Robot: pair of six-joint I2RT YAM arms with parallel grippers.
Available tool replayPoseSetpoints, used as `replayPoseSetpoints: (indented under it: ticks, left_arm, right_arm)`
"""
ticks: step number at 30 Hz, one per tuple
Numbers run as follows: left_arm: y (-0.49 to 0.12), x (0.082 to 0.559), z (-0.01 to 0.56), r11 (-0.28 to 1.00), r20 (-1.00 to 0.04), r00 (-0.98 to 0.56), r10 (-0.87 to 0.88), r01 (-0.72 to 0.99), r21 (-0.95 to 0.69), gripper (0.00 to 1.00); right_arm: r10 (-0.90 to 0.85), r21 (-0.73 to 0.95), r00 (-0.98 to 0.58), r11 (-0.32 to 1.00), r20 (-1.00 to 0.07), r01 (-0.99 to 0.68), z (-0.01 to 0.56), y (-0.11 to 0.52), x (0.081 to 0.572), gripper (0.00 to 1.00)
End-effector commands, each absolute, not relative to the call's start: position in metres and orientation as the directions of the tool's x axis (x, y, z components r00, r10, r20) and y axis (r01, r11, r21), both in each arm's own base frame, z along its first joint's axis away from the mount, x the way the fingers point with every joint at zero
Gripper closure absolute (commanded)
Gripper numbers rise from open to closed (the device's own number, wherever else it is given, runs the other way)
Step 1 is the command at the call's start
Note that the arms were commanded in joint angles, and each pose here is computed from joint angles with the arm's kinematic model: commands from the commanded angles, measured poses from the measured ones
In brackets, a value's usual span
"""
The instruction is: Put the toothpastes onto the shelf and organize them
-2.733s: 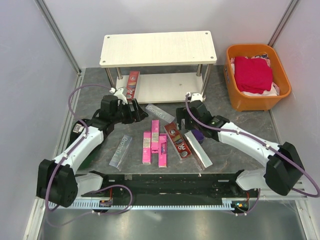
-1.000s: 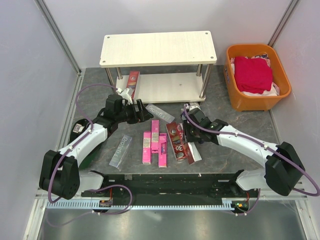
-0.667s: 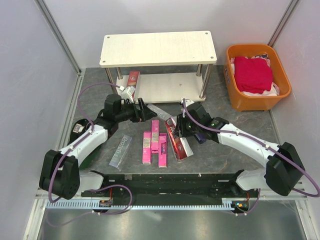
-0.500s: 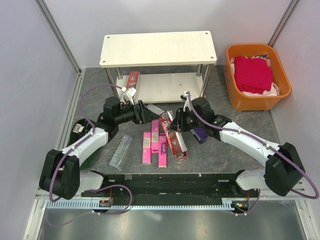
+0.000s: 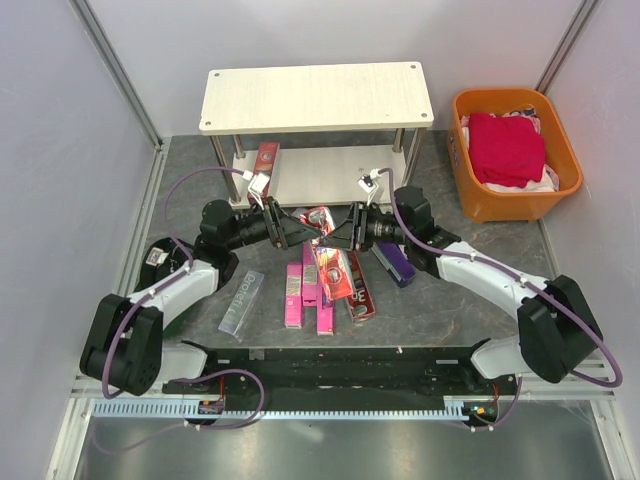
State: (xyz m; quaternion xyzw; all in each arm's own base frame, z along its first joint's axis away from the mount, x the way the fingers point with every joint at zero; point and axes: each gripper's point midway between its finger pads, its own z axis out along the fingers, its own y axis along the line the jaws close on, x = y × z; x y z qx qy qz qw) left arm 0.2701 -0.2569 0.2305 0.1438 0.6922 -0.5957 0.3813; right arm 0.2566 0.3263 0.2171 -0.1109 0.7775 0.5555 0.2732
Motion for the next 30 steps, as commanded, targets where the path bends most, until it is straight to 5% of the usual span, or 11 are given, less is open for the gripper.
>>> replayPoseSetpoints:
  ticks: [1,6,8,13,21,30]
  left_arm:
    - [-0.262,0.266,0.246,0.154,-0.696,-0.663,-0.275,0.684,-0.713,0.23]
    - [-0.263,0.261,0.251,0.095,-0.686,-0.66,-0.305,0.696,-0.712,0.43]
    - [-0.264,0.261,0.249,0.085,-0.673,-0.674,-0.303,0.685,-0.724,0.61]
    - [-0.264,0.263,0.25,0.081,-0.665,-0.68,-0.309,0.678,-0.731,0.83]
    - [-0.255,0.274,0.258,0.095,-0.662,-0.676,-0.323,0.673,-0.734,0.9]
    - [-0.251,0.28,0.274,0.089,-0.678,-0.67,-0.302,0.688,-0.72,0.92]
  right_arm:
    - [0.11,0.804,-0.804,0.217,-0.584,-0.554,0.246,0.341,0.241,0.74]
    - [0.075,0.814,-0.821,0.209,-0.566,-0.542,0.232,0.347,0.232,0.7]
    - [0.078,0.817,-0.824,0.213,-0.561,-0.536,0.229,0.348,0.233,0.68]
    - [0.084,0.804,-0.817,0.262,-0.571,-0.535,0.219,0.346,0.239,0.52]
    - [0.104,0.756,-0.785,0.369,-0.611,-0.54,0.214,0.333,0.248,0.22]
    - [0.118,0.737,-0.771,0.412,-0.626,-0.536,0.212,0.315,0.242,0.15]
